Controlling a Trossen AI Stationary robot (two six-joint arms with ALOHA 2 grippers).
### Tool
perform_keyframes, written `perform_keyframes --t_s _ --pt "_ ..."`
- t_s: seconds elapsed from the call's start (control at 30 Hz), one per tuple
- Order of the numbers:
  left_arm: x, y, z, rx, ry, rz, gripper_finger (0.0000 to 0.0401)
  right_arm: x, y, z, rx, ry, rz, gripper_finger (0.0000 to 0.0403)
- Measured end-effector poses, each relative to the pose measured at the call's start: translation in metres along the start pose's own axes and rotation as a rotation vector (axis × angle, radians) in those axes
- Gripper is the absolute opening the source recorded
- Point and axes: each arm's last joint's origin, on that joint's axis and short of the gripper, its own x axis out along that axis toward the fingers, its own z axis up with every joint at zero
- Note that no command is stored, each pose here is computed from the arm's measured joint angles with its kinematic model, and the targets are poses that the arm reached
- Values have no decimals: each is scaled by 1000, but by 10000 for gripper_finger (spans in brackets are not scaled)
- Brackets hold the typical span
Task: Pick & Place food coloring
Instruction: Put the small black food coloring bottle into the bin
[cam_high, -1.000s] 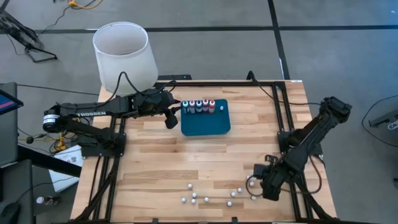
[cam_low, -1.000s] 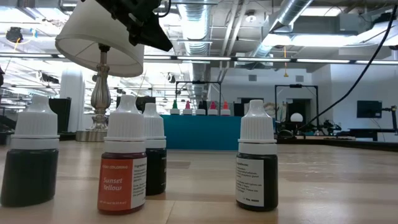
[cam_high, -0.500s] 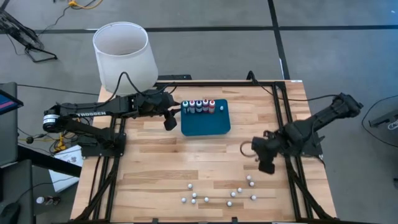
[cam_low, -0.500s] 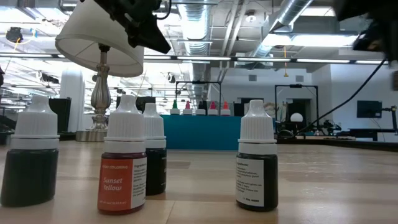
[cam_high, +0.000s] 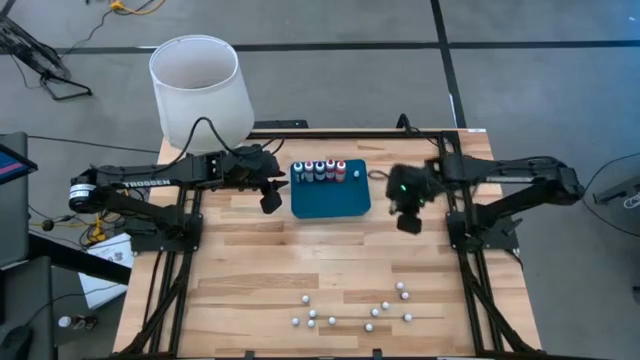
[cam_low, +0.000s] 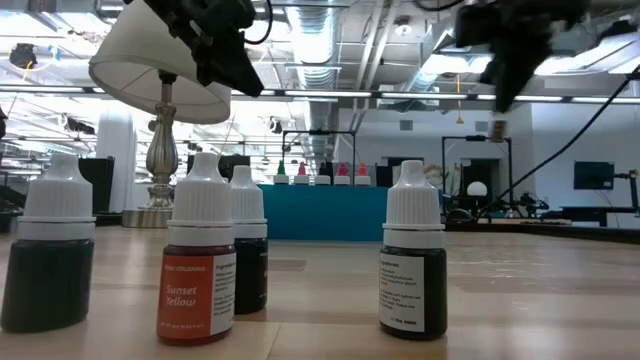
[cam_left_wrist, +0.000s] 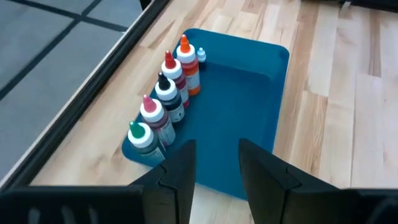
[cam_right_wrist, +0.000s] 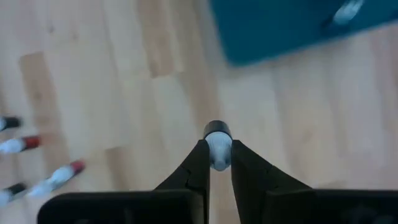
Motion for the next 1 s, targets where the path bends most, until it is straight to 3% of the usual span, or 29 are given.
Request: perform_keyframes --t_s 0.5,0.7,1.0 --pt "-3 -12 -12 -38 106 -27 114 31 -83 91 -207 80 -71 37" --pt "-5 -21 -17 -39 143 -25 114 57 -105 104 -225 132 -29 35" --pt "-8 -29 -20 -15 145 6 114 77 -109 111 -236 148 -3 40"
